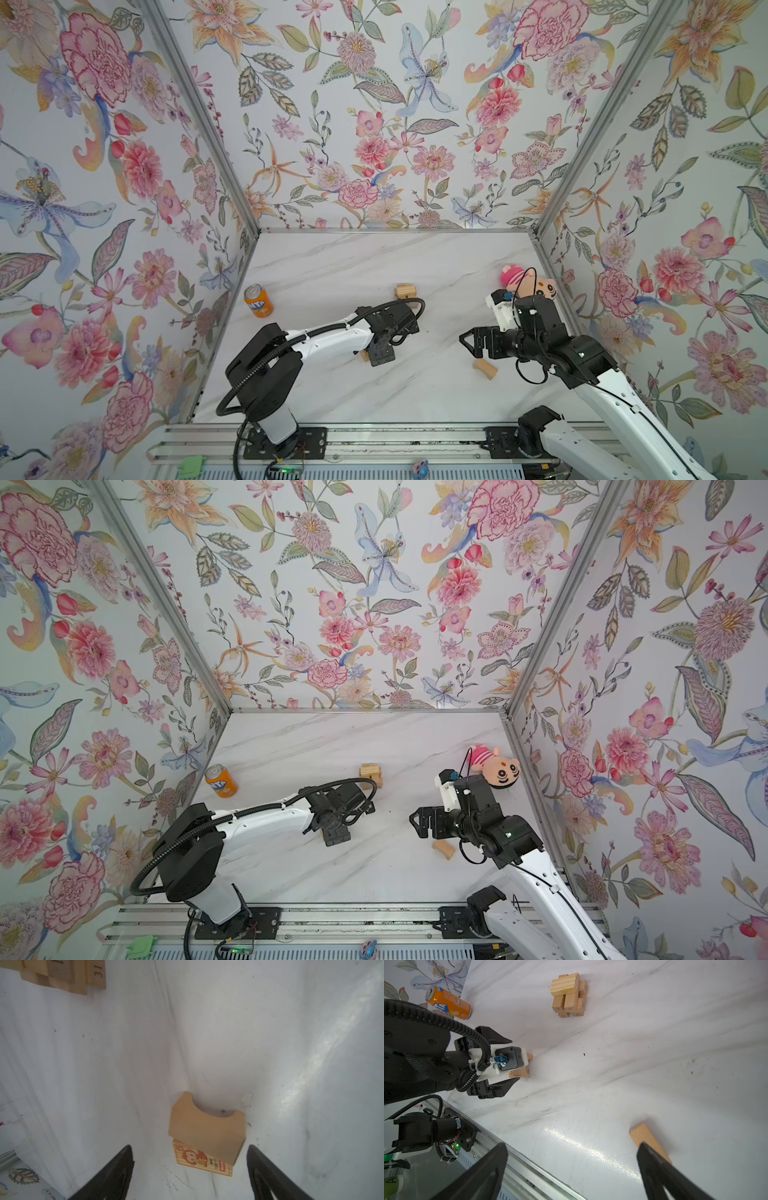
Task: Build the wood block tower
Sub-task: 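Lower the open left gripper over the upright wooden block beside the monkey card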
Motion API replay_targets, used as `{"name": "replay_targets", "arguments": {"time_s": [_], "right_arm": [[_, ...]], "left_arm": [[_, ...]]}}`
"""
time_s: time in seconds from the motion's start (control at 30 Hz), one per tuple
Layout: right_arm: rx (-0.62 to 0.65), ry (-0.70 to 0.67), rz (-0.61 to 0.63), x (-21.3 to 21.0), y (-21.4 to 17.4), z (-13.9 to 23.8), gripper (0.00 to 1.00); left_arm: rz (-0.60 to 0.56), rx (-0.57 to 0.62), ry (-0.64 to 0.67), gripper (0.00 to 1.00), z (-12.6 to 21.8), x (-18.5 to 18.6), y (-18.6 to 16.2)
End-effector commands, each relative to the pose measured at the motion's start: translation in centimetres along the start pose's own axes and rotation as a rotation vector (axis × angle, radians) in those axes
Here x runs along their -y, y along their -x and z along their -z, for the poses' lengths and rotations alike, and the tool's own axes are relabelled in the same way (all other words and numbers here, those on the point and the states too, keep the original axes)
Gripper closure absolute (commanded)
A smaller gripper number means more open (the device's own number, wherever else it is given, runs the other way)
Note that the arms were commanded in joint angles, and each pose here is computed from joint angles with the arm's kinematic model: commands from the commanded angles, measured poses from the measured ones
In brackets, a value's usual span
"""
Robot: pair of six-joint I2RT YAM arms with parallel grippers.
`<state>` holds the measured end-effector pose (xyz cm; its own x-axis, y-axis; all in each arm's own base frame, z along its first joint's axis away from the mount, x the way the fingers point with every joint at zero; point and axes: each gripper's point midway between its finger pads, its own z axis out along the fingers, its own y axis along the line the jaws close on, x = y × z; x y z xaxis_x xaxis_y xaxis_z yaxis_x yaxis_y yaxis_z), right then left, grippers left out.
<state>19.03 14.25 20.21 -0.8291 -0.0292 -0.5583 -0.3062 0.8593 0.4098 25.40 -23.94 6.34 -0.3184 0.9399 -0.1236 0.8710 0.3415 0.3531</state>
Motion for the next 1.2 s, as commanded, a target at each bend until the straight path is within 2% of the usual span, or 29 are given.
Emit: {"name": "replay_targets", "arguments": {"time_s": [0.0,0.1,0.17,0.3,0.47,0.57,0.67,0.93,0.97,1.17], "right_arm": [[0.013,-0.003,-0.017,0.2,-0.3,0.5,0.01],[0.020,-0.004,-0.022,0.3,-0.4,0.6,0.01],[0.021,-0.002,-0.031,0.3,-0.7,0.6,0.01],[0.035,-0.018,-0.045,0.8,-1.2,0.7,0.01],[0.068,-0.029,-0.048,1.0,-1.1,1.2,0.01],[0.070,-0.028,-0.046,0.9,-1.2,1.2,0.01],[0.069,-0.029,-0.038,0.8,-1.3,1.1,0.01],[0.063,-0.038,-0.030,0.9,-1.3,0.6,0.01],[0.064,-0.037,-0.031,0.8,-1.3,0.6,0.01],[0.052,-0.042,-0.029,0.9,-1.3,0.1,0.01]], "left_arm": [[0.215,0.003,0.059,0.19,1.4,-2.0,1.1],[0.400,0.083,0.083,0.19,3.5,-3.1,2.3],[0.596,0.137,0.109,0.18,5.0,-4.2,2.5],[0.935,0.125,0.087,0.25,4.9,-3.4,0.9],[1.156,0.205,-0.008,0.29,4.4,-0.7,1.2],[1.230,0.187,0.022,0.35,3.7,-0.6,0.0],[1.261,0.181,0.032,0.35,3.3,-0.5,-0.5],[1.239,0.130,0.050,0.43,1.8,0.0,-0.7],[1.222,0.094,0.059,0.43,0.8,0.4,-0.9],[1.205,0.044,0.068,0.45,-0.7,0.9,-1.5]]}}
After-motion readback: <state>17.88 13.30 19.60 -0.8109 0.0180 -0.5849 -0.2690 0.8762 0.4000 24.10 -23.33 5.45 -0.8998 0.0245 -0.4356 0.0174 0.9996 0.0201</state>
